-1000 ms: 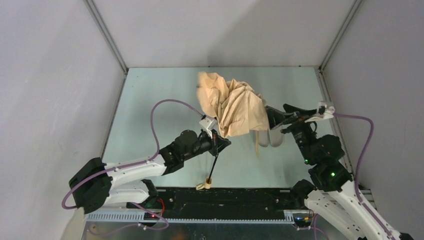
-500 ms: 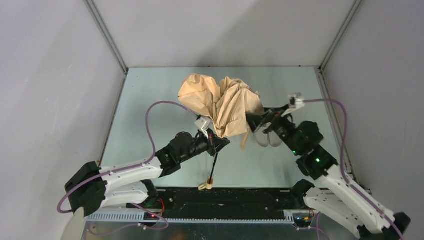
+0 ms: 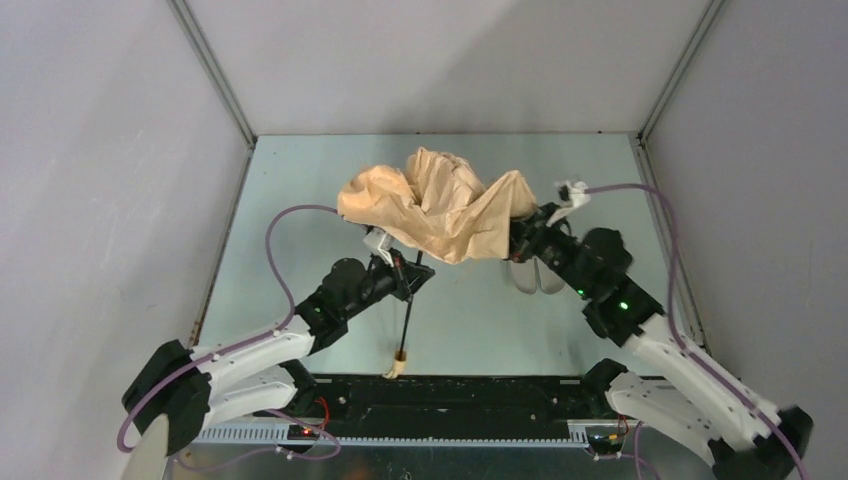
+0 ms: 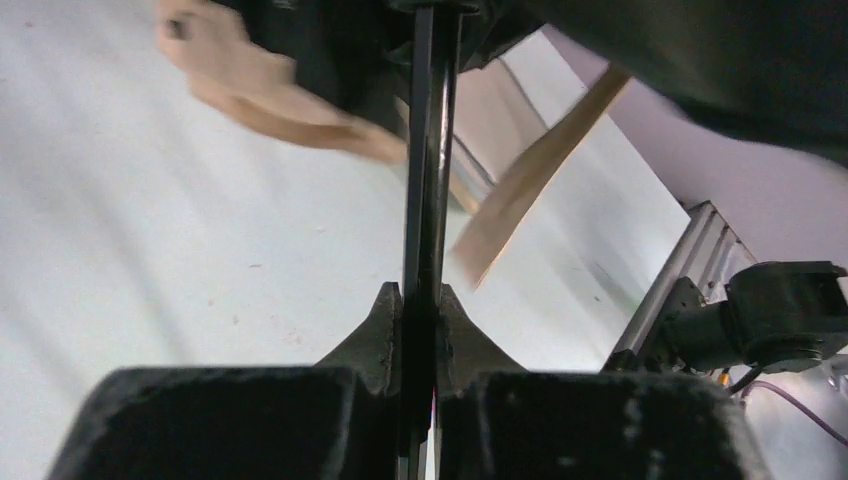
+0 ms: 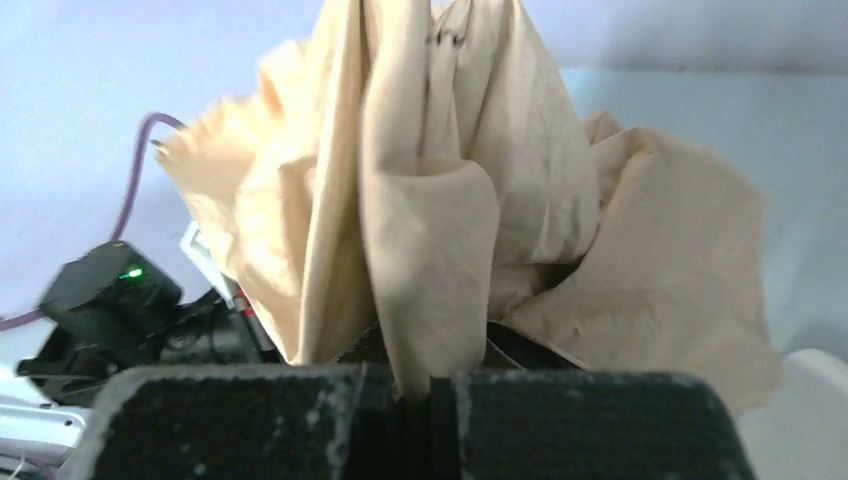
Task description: Open the umbrella
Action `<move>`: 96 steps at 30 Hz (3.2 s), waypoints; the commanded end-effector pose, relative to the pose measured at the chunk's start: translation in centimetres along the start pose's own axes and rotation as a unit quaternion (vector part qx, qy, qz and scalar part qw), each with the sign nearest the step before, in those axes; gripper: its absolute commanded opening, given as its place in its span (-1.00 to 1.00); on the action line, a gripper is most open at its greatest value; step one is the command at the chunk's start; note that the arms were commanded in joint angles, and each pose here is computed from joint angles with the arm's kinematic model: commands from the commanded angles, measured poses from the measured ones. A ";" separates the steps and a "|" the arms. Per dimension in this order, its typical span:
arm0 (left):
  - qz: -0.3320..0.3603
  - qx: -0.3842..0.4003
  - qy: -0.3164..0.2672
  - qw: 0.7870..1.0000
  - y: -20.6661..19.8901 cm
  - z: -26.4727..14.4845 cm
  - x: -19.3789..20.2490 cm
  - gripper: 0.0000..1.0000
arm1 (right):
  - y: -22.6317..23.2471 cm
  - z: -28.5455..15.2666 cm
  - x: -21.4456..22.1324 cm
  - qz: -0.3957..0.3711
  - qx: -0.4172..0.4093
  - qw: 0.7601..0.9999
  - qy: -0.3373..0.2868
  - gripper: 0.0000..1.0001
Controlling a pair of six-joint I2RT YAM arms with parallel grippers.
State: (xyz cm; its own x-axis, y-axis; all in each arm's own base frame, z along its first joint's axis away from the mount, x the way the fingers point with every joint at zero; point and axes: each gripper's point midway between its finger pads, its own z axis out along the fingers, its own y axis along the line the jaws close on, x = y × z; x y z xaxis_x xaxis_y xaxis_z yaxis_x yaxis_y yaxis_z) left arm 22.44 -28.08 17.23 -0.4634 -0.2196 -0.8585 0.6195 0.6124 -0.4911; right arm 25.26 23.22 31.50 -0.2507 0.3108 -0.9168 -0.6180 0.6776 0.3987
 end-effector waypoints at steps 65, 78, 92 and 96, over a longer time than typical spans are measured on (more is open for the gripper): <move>-0.067 -0.022 -0.048 0.996 -0.1 0.0 -5.5 -1.00 | -5.5 -12.5 -10.3 -0.067 0.201 0.962 -0.173 0.84; -0.171 0.127 -0.129 0.968 -6.8 -2.8 -12.2 -1.00 | -3.0 -9.3 -1.0 -0.004 0.024 0.988 -0.151 0.99; -0.207 0.195 -0.150 0.947 -9.8 -5.3 -14.4 -1.00 | 0.7 -1.5 0.7 0.027 -0.008 0.972 -0.235 0.99; -0.222 0.211 -0.153 0.940 -10.2 -5.7 -14.7 -1.00 | 1.2 2.2 1.2 0.008 -0.002 0.972 -0.237 0.99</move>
State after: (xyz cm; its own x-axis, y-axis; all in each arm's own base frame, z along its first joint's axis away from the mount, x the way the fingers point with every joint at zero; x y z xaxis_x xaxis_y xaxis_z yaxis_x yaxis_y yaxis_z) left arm 20.74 -27.60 29.60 -0.6275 -0.5623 -0.5386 0.5186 0.2141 -0.8278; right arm 23.93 25.40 24.23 -0.0793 0.4565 -0.8862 -0.6102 0.6807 0.4052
